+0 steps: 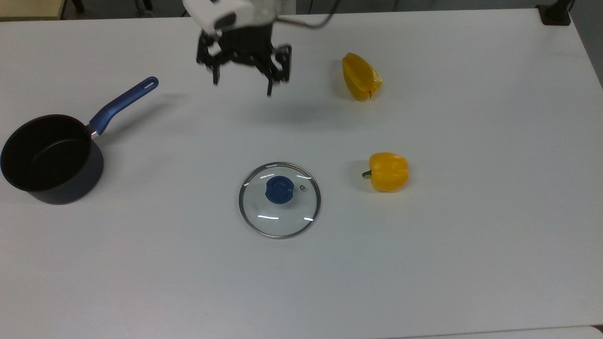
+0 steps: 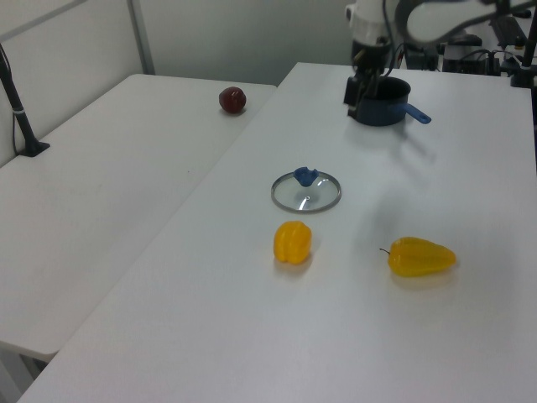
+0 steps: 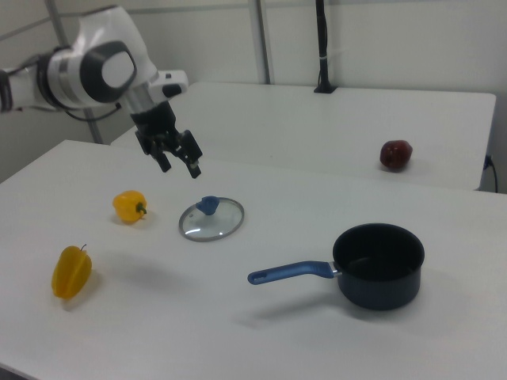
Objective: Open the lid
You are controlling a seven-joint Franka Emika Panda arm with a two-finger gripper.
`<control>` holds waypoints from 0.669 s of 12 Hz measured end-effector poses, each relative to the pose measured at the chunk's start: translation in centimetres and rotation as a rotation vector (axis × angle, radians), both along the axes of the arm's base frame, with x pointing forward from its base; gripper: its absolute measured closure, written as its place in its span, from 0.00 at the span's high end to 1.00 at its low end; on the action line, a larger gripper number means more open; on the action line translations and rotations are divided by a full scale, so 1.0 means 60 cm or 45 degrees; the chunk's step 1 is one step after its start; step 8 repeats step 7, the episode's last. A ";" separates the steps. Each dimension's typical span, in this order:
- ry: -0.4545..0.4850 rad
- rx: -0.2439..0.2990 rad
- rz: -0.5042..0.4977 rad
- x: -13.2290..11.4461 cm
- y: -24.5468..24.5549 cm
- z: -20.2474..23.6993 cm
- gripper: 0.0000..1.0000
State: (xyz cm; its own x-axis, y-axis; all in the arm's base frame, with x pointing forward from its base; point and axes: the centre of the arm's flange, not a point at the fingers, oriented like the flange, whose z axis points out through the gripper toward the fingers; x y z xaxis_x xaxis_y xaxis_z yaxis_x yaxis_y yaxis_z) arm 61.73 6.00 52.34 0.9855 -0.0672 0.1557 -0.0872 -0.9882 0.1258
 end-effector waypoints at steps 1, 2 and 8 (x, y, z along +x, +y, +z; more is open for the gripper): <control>0.050 0.032 0.013 -0.028 -0.023 0.036 1.00; 0.096 0.049 0.011 -0.055 -0.041 0.066 1.00; 0.222 0.055 -0.012 -0.124 -0.099 0.121 1.00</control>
